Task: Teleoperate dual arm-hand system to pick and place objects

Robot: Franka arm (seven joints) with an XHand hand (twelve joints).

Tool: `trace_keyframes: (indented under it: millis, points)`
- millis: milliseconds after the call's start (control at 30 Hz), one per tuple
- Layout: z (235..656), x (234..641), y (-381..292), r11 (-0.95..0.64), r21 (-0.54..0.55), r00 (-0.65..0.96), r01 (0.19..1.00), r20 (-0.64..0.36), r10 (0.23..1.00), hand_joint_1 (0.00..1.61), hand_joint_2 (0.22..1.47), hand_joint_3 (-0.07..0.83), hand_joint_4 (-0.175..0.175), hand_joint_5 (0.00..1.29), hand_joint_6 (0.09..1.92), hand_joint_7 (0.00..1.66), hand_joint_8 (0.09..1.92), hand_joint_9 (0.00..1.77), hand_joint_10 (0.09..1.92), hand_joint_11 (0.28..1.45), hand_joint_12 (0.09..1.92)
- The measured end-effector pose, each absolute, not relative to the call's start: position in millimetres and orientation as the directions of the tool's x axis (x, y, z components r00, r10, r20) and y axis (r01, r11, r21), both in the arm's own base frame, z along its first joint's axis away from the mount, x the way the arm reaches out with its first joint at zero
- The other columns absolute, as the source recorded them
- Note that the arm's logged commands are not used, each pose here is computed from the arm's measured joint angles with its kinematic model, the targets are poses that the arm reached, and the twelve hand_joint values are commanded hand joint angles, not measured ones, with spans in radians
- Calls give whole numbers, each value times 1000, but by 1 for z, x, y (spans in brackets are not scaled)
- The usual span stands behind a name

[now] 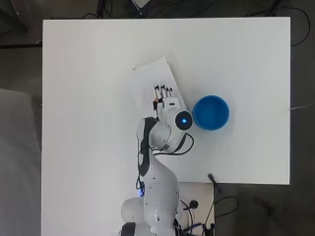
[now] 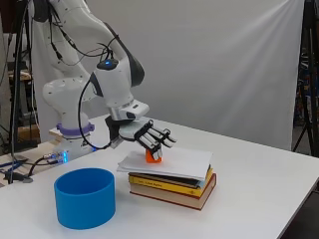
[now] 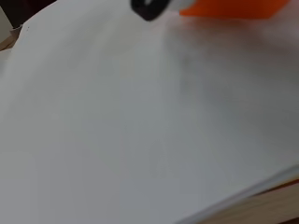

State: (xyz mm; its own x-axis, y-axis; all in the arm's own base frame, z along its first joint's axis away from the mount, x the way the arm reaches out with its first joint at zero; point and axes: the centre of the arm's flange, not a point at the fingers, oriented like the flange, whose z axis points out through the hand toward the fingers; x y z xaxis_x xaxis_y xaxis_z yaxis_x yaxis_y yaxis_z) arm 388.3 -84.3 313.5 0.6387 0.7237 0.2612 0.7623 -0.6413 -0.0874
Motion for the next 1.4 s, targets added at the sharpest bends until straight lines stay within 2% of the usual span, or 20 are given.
trace_keyframes:
  millis: [67, 133, 267, 300, 333, 400, 467, 633, 700, 733, 833, 900, 933, 1000, 1033, 1067, 1133, 1233, 1300, 1400]
  points:
    - [309, 381, -79, -621, -121, 628, 774, 270, 730, 1261, 1109, 0, 68, 411, 87, 396, 87, 799, 349, 649, 581]
    - [307, 376, -73, -605, -146, 619, 783, 290, 730, 1209, 1107, -1, 76, 396, 87, 373, 87, 837, 112, 709, 372]
    - [328, 383, -70, -566, -114, 568, 816, 336, 751, 1224, 1100, -1, 88, 336, 87, 341, 87, 849, 87, 758, 223]
    - [336, 386, -70, -556, -110, 556, 824, 342, 757, 1355, 1092, -1, 81, 331, 87, 394, 87, 857, 434, 781, 239]
    - [345, 388, -70, -547, -104, 545, 831, 347, 763, 1462, 1095, -4, 72, 323, 87, 462, 87, 849, 806, 757, 397]
    - [367, 391, -71, -530, -72, 519, 845, 352, 779, 1561, 1108, -2, 62, 303, 87, 537, 87, 817, 1190, 662, 764]
    - [395, 392, -77, -524, -16, 494, 851, 358, 792, 1585, 1114, 0, 55, 278, 87, 552, 87, 801, 1301, 614, 919]
    - [457, 398, -88, -588, 17, 551, 809, 326, 768, 1591, 1122, 1, 49, 227, 87, 560, 87, 785, 1355, 578, 1052]
    - [483, 397, -93, -632, 21, 595, 775, 311, 741, 1591, 1127, 1, 50, 210, 87, 573, 87, 777, 1372, 573, 996]
    - [492, 395, -97, -657, 21, 621, 753, 307, 721, 1591, 1130, 1, 50, 198, 87, 583, 87, 770, 1383, 585, 864]
    - [514, 387, -120, -697, 55, 657, 715, 288, 697, 1591, 1135, 0, 53, 176, 87, 624, 87, 760, 1393, 680, 232]
    - [530, 381, -139, -699, 89, 659, 710, 268, 703, 1590, 1136, 0, 53, 182, 87, 639, 87, 758, 1390, 708, 87]
    - [538, 378, -151, -709, 97, 669, 699, 260, 696, 1589, 1148, -12, 75, 267, 109, 573, 249, 746, 1401, 724, 87]
    - [548, 368, -179, -744, 96, 705, 662, 259, 661, 1588, 1173, -9, 102, 199, 744, 323, 1040, 695, 1481, 775, 87]
    - [547, 364, -190, -757, 94, 719, 647, 255, 646, 1588, 1180, -6, 106, 171, 1010, 259, 1348, 680, 1508, 794, 87]
    - [545, 362, -199, -764, 95, 729, 638, 247, 639, 1533, 1221, 2, 113, 145, 1247, 310, 1526, 679, 1557, 808, 87]
    - [533, 361, -221, -781, 86, 748, 619, 240, 619, 1463, 1270, 4, 118, 109, 1515, 401, 1661, 690, 1598, 824, 87]
    - [502, 357, -264, -823, 46, 795, 566, 231, 560, 1436, 1292, 3, 118, 92, 1638, 431, 1717, 689, 1604, 822, 87]
    - [476, 356, -287, -845, 17, 825, 534, 208, 525, 1433, 1294, 1, 113, 100, 1632, 437, 1734, 689, 1585, 814, 87]
    - [440, 359, -305, -870, -29, 860, 493, 166, 482, 1443, 1256, -3, 106, 229, 1382, 518, 1681, 743, 1444, 788, 87]
